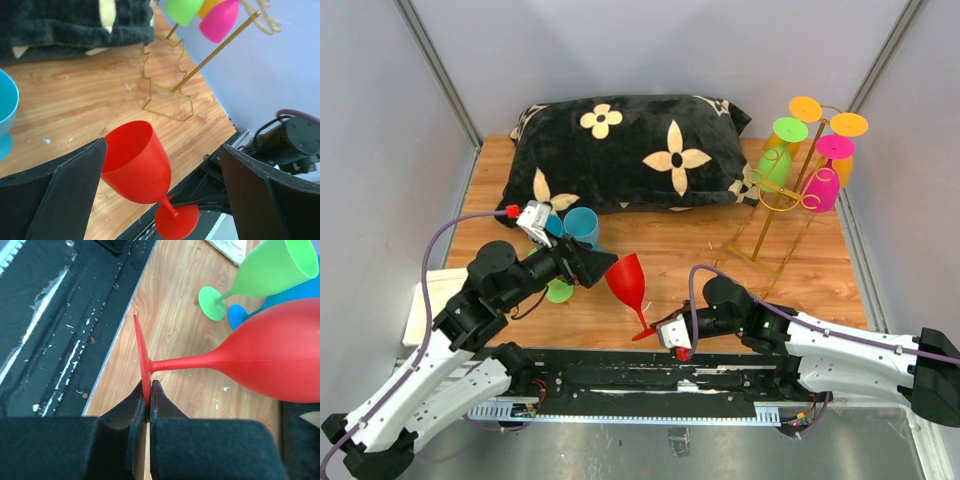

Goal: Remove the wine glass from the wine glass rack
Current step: Place the wine glass at the center of the board.

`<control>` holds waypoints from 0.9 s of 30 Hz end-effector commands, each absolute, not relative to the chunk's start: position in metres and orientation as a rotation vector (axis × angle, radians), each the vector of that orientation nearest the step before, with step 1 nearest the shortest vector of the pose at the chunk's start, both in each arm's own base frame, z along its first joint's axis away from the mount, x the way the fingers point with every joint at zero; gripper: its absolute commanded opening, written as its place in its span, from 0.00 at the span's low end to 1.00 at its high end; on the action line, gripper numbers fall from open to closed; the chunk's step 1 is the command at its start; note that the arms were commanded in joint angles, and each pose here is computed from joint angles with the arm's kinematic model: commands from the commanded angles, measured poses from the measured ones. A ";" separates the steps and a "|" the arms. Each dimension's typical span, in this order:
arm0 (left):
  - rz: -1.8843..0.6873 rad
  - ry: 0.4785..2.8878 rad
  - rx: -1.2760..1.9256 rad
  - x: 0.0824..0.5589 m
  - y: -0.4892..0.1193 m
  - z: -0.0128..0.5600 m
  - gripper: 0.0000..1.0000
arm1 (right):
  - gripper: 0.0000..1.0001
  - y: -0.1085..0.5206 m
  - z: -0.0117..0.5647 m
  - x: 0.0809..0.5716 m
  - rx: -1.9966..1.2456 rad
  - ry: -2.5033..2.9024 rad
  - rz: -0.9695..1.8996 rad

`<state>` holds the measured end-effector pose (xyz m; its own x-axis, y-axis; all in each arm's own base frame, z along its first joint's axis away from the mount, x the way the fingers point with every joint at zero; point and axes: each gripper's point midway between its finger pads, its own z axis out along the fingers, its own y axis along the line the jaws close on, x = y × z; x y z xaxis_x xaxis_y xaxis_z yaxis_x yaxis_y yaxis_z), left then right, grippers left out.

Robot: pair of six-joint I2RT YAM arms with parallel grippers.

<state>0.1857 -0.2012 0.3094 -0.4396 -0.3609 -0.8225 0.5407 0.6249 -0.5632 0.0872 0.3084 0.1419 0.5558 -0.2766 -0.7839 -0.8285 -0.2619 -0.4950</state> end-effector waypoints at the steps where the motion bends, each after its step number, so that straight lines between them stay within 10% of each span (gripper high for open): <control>1: -0.965 1.872 0.120 0.195 -0.205 0.292 1.00 | 0.01 0.309 0.146 0.093 -1.837 0.793 0.600; 27: -1.283 2.061 0.584 0.150 -0.264 0.267 0.98 | 0.01 0.298 0.143 0.072 -1.888 0.765 0.688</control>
